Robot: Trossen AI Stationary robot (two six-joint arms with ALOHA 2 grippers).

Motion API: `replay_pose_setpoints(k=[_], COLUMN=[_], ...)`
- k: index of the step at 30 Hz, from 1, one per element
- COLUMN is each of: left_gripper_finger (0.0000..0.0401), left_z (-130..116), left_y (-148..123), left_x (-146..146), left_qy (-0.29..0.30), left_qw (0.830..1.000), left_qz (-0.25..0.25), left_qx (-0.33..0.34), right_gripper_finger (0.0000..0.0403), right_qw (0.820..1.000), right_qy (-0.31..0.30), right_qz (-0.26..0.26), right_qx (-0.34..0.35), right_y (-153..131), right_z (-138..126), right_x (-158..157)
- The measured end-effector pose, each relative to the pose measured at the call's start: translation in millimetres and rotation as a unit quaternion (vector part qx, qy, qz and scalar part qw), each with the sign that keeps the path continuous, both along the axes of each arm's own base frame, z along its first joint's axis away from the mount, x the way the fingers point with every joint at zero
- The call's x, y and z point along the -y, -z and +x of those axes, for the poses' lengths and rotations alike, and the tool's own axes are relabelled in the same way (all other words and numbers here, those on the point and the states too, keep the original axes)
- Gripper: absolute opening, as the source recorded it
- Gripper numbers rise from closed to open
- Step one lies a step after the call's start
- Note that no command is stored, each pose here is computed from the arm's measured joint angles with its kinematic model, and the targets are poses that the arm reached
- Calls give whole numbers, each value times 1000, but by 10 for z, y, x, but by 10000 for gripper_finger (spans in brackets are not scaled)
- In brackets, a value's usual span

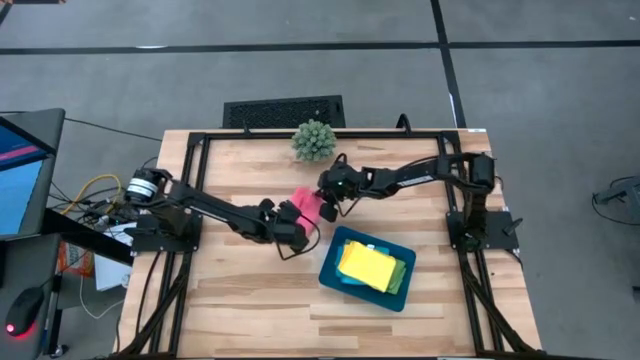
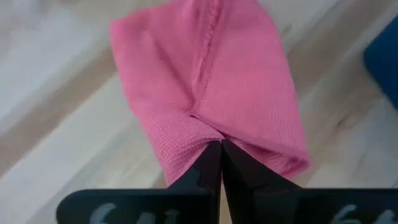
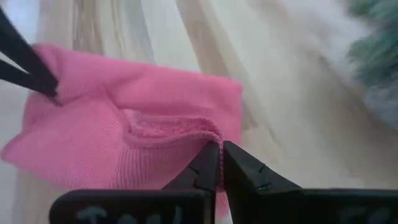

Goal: Fold microfiber towels
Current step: Fold the pink microfiber towel

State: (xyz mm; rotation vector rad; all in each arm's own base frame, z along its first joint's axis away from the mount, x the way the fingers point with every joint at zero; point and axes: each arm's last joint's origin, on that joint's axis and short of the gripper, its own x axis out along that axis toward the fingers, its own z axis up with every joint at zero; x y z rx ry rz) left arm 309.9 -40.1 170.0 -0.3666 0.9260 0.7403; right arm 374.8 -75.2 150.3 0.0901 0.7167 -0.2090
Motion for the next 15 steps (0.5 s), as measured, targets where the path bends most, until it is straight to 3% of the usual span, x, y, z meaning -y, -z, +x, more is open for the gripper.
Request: replay_pose_setpoints(k=[8, 15], left_gripper_finger=[0, 0], left_z=[99, 73], left_y=[208, 212], left_x=[109, 275], left_qy=[16, 44], left_qw=[1000, 999], left_qz=[-15, -22], left_qx=[-2, -3], right_gripper_finger=[45, 45], right_qw=[999, 1000], right_qy=[-22, -13], right_qz=[13, 0], right_qx=[-23, 9], right_y=[260, 102], right_z=[253, 329], right_x=[-22, 15])
